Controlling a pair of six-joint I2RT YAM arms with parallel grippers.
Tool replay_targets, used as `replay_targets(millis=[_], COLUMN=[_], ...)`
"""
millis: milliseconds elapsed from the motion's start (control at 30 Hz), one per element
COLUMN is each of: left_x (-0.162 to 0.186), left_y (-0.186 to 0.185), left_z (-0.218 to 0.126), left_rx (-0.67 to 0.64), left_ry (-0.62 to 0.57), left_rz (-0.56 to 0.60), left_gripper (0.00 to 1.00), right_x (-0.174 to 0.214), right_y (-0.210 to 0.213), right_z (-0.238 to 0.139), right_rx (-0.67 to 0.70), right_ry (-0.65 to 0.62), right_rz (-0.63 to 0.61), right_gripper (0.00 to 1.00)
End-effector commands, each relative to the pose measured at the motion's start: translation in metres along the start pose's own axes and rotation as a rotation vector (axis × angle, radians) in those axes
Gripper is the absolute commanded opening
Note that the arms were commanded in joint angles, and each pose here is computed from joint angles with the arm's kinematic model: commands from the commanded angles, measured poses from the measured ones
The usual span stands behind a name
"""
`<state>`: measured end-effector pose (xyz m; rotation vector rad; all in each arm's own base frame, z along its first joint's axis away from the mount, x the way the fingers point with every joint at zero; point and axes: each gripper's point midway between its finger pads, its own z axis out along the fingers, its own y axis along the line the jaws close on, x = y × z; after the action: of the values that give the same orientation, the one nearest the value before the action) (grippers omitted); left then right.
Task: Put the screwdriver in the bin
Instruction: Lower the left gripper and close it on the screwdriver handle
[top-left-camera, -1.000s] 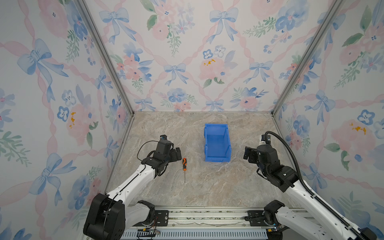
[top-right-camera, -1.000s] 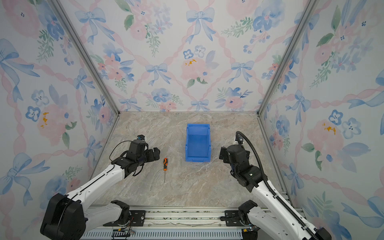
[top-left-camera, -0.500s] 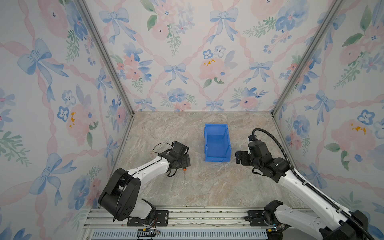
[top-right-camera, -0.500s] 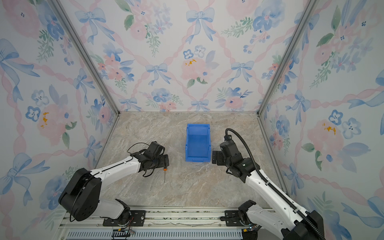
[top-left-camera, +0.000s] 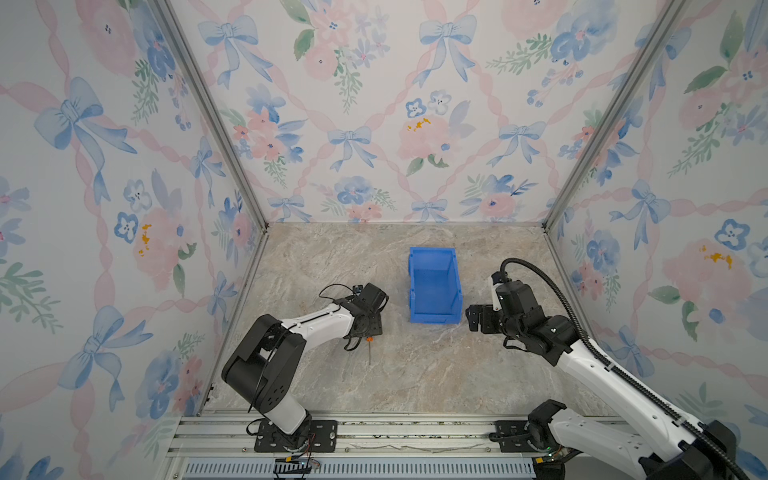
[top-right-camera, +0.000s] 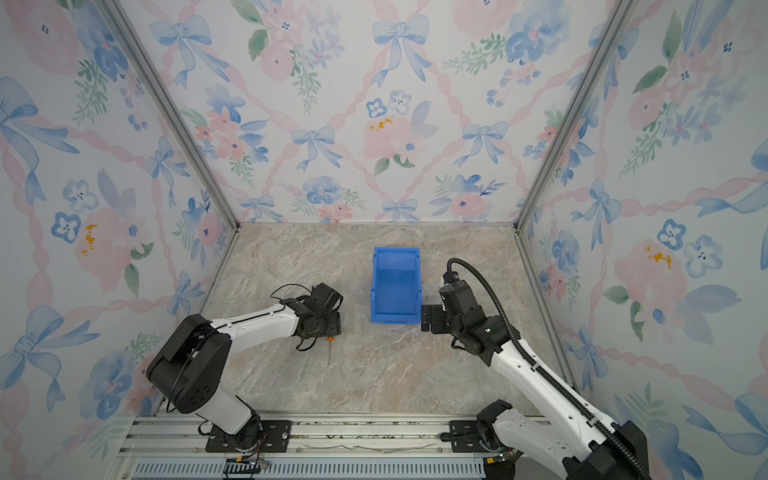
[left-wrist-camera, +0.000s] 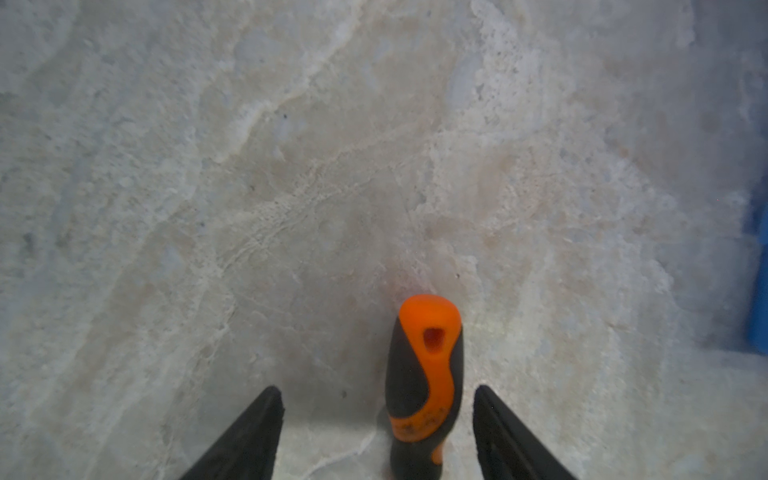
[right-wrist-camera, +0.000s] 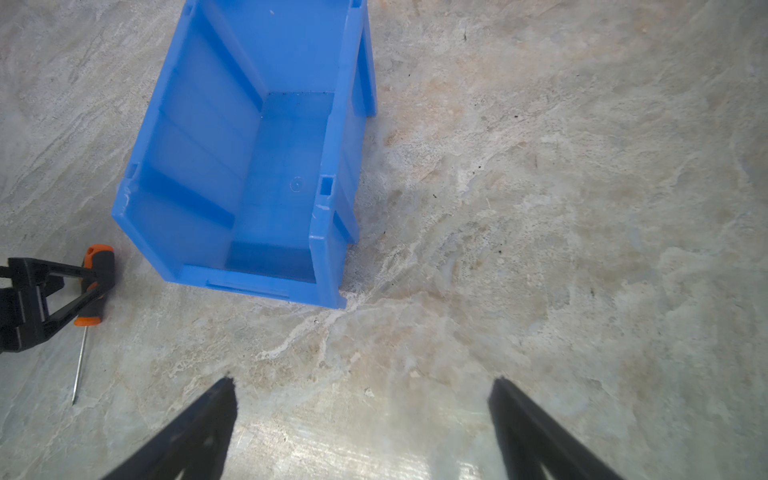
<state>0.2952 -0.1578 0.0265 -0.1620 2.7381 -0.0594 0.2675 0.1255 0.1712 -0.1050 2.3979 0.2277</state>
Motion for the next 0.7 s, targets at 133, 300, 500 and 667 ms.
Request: replay_targets(millis=[133, 300, 500, 667], left_x=[0.005, 0.006, 0.011, 0.016], left_y=[0.007, 0.0, 0.0, 0.002], left_z=[0.008, 0.014, 0.017, 0.018], left_rx=[-0.063, -0.08, -0.093, -0.105], left_ry=[0.018, 0.022, 0.026, 0.026], left_rz=[0.005, 0.013, 0.011, -0.006], left_gripper=[0.6, 0.51, 0.4, 0.24], right_x=[-0.009, -0.009, -0.016, -0.022], right_y=[0.001, -0.007, -0.015, -0.02], right_z=[-0.013, -0.018, -0.026, -0.03], right_rx=[-0.006, 0.012, 0.015, -0.002], right_ry=[-0.039, -0.058, -0.075, -0.08], right_rz=[-0.042, -0.053, -0.061, -0.066], right_gripper=[0.97, 0.97, 0.97, 0.97])
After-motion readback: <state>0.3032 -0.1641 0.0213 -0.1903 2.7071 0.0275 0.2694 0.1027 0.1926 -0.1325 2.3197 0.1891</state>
